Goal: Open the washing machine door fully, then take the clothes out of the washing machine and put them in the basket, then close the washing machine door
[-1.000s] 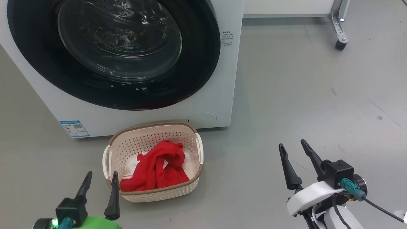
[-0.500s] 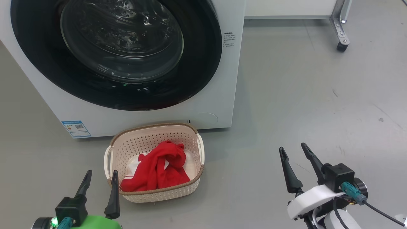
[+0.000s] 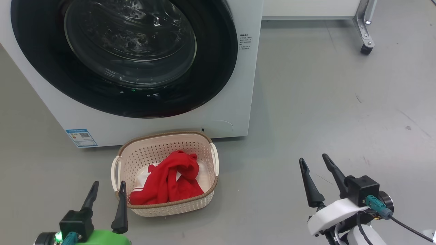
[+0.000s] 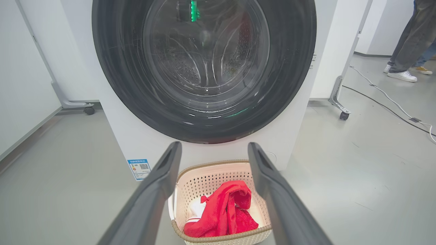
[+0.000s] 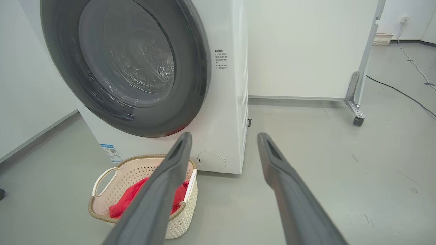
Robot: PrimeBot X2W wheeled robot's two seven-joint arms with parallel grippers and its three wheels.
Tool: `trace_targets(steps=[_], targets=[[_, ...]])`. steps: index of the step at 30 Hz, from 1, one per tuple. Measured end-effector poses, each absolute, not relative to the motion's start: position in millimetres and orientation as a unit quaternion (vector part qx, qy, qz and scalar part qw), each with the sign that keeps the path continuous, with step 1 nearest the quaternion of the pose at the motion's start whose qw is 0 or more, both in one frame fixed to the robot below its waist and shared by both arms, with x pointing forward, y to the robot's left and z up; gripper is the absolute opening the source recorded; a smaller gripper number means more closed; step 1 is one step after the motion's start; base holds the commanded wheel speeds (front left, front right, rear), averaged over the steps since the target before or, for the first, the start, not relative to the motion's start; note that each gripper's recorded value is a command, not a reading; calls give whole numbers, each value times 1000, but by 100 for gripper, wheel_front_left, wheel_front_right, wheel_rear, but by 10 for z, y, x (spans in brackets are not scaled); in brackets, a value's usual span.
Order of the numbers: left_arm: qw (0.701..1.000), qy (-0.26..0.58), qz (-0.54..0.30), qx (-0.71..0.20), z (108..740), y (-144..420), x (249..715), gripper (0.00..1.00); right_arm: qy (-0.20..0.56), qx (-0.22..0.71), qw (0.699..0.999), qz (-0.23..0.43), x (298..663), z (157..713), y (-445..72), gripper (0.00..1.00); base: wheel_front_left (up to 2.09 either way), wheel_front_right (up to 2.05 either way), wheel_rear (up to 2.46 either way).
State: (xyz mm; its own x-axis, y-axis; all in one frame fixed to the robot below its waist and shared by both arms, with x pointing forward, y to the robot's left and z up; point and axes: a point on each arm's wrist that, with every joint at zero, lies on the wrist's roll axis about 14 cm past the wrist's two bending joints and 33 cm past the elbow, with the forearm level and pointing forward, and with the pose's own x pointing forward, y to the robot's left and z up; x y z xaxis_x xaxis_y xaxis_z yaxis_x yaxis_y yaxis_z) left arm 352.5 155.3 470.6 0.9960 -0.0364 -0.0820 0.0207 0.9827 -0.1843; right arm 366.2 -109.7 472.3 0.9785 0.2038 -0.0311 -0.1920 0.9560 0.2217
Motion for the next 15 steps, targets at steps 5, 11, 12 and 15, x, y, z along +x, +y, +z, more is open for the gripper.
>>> trace_targets(steps=[5, 11, 12, 15], targets=[[993, 68, -12, -96, 4543, 1517, 3472, 0, 60, 109, 988, 96, 3559, 4515, -1104, 0, 0, 0, 0], [989, 108, -12, -103, 4308, 1448, 3353, 0, 112, 110, 984, 87, 3343, 4192, -1133, 0, 0, 0, 0], [988, 109, -11, -106, 4301, 1446, 3348, 0, 115, 113, 983, 85, 3327, 4179, -1136, 0, 0, 0, 0], [986, 114, -6, -121, 4288, 1469, 3346, 0, 113, 127, 982, 80, 3334, 4195, -1147, 0, 0, 0, 0]])
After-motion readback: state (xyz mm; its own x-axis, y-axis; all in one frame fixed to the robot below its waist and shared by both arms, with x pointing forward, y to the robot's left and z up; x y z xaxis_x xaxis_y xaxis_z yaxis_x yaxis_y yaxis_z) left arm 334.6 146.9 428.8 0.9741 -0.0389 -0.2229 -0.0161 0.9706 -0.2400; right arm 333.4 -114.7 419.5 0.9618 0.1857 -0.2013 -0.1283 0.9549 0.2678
